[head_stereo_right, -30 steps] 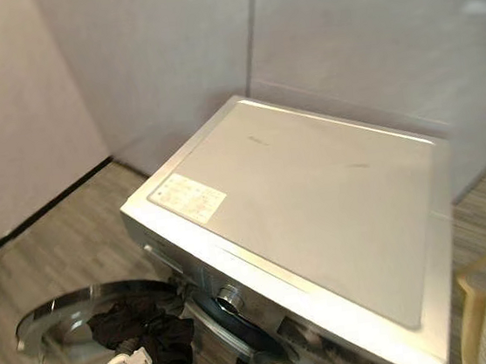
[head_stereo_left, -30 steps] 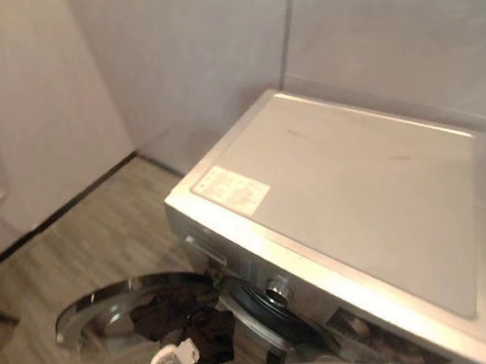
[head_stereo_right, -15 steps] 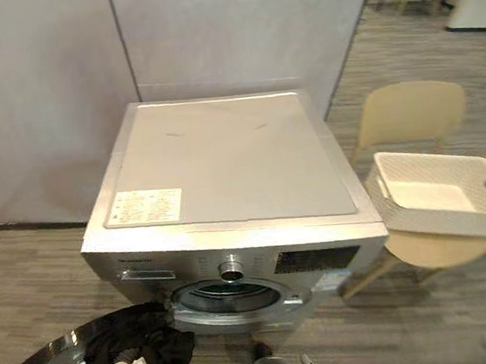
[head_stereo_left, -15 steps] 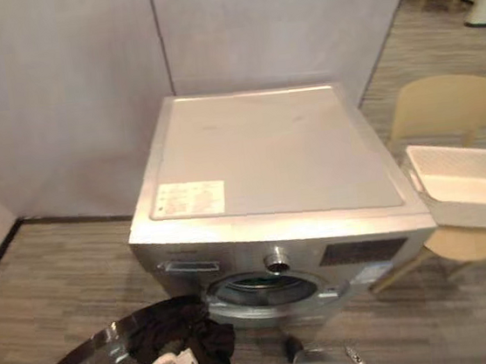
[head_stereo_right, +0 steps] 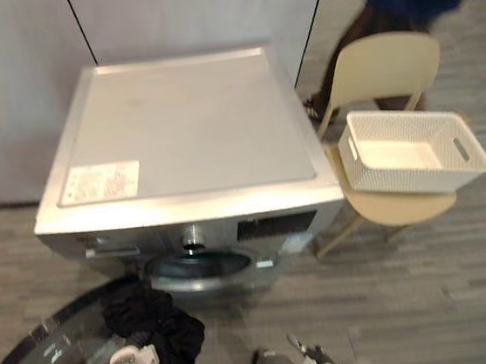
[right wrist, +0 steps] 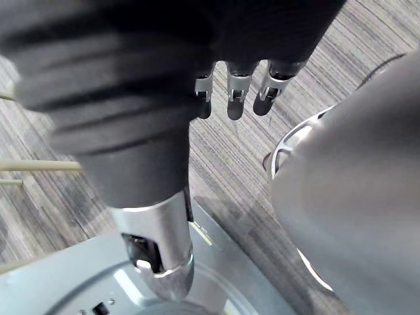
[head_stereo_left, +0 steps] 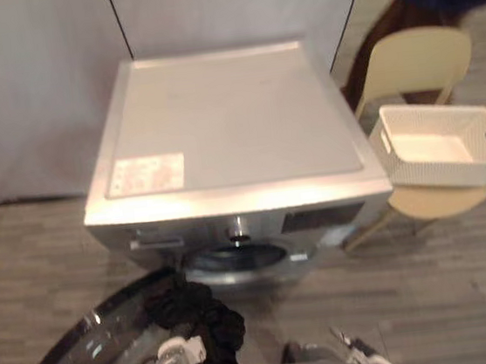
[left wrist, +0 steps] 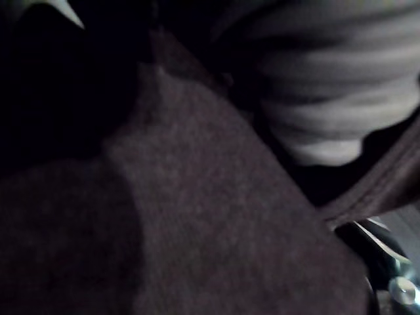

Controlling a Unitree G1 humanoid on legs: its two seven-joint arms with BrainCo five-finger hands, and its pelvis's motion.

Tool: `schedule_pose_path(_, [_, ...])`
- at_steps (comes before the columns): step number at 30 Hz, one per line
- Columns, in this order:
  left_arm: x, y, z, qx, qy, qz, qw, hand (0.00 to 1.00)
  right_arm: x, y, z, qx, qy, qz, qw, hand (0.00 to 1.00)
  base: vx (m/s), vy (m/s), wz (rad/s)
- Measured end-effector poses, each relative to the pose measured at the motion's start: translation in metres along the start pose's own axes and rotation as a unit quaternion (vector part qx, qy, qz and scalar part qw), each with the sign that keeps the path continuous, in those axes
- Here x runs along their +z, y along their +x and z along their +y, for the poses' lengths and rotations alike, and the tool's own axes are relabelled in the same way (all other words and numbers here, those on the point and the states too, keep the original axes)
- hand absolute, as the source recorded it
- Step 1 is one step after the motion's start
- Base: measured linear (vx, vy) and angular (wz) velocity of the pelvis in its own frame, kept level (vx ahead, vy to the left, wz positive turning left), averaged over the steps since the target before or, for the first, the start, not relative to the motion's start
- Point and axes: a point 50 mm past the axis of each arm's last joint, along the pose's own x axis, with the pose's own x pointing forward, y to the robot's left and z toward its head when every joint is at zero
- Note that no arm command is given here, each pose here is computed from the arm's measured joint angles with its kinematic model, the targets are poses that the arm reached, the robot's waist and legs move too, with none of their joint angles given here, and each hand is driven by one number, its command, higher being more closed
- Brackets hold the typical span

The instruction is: Pick up the laundry basket with both hands and put the clothes into the washing machine.

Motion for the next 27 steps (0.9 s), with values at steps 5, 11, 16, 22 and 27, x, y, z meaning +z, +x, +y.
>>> schedule_pose_path(5, [0.054, 0.002, -0.032, -0.058, 0.024, -0.097, 0.993, 1.0, 0.047, -0.001, 0.054, 0.094, -0.044, -0.094, 0.99, 0.0, -0.26, -0.062, -0.23])
schedule_pose_path(11, [0.13, -0.02, -0.118, -0.179, 0.057, -0.229, 0.955, 1.0, 0.102, -0.024, 0.13, 0.202, -0.059, -0.208, 0.955, 0.0, -0.14, -0.036, -0.28])
schedule_pose_path(16, [0.202, -0.064, -0.191, -0.262, 0.071, -0.345, 0.899, 1.0, 0.143, -0.06, 0.181, 0.283, -0.006, -0.291, 0.914, 0.0, -0.08, 0.026, -0.18])
schedule_pose_path(22, [0.257, -0.092, -0.199, -0.233, 0.019, -0.425, 0.875, 1.0, 0.171, -0.092, 0.193, 0.324, 0.046, -0.363, 0.873, 0.0, -0.07, 0.006, -0.17])
schedule_pose_path(27, [0.332, -0.122, -0.162, -0.176, -0.051, -0.511, 0.84, 1.0, 0.182, -0.108, 0.195, 0.341, 0.064, -0.399, 0.849, 0.0, -0.1, 0.015, -0.37])
